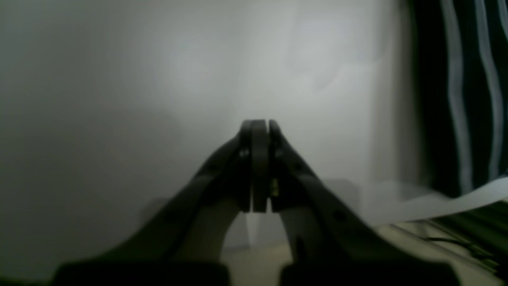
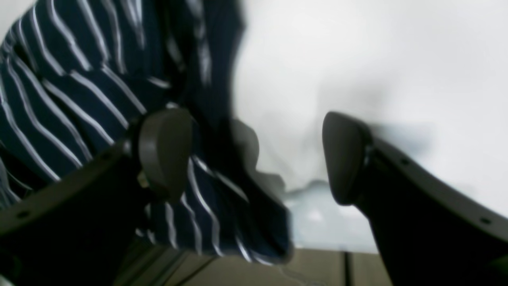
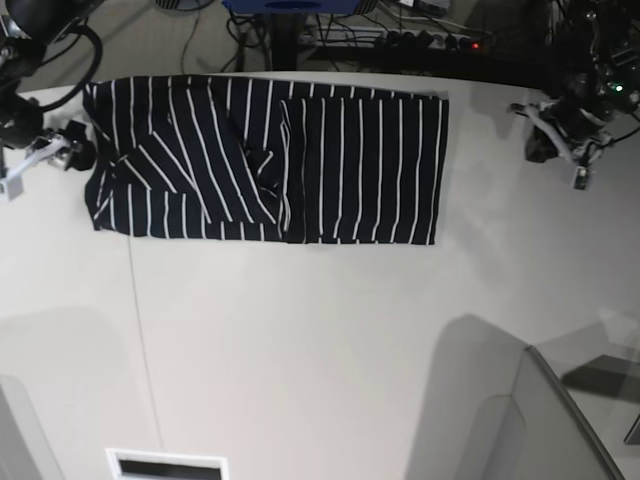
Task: Layout the t-shirt on the table in an organized manner, then fold the t-shirt properly
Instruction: 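Grasp both ends of the folded strip with both grippers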
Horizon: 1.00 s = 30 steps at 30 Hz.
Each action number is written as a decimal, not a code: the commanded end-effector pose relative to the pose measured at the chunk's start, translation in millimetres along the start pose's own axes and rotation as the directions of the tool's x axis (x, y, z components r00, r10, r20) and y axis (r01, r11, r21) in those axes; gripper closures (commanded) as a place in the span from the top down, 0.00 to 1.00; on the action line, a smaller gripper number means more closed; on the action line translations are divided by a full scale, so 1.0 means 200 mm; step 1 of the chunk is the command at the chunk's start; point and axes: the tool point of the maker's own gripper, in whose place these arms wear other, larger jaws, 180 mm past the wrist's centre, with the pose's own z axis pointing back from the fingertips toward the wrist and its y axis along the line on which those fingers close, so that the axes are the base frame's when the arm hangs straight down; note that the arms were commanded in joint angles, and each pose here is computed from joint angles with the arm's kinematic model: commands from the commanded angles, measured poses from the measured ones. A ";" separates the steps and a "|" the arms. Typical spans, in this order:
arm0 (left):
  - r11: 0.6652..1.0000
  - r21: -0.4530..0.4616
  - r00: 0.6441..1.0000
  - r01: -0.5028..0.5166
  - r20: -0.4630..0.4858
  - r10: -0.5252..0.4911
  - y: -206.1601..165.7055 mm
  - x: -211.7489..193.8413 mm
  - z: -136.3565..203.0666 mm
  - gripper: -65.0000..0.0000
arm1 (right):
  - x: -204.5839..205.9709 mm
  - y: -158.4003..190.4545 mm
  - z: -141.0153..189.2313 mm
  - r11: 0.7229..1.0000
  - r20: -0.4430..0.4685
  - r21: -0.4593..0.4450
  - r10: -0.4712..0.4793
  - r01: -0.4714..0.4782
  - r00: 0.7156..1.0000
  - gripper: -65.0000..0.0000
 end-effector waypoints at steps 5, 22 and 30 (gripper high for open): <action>0.997 -0.071 0.999 0.033 0.032 -0.031 -0.07 0.11 -0.10 0.00 | -0.02 -0.02 -0.03 1.000 -0.023 0.017 -0.025 0.026 0.999 0.75; 0.952 -0.300 0.998 0.054 0.006 -0.055 -0.49 0.02 -0.35 0.00 | -0.25 0.16 -0.15 0.994 -0.218 0.107 0.046 -0.023 0.975 0.75; 0.952 -0.299 0.998 0.059 0.021 -0.056 -0.48 0.07 -0.36 0.00 | -0.32 0.31 -0.20 0.984 -0.255 0.167 0.096 -0.054 0.962 0.74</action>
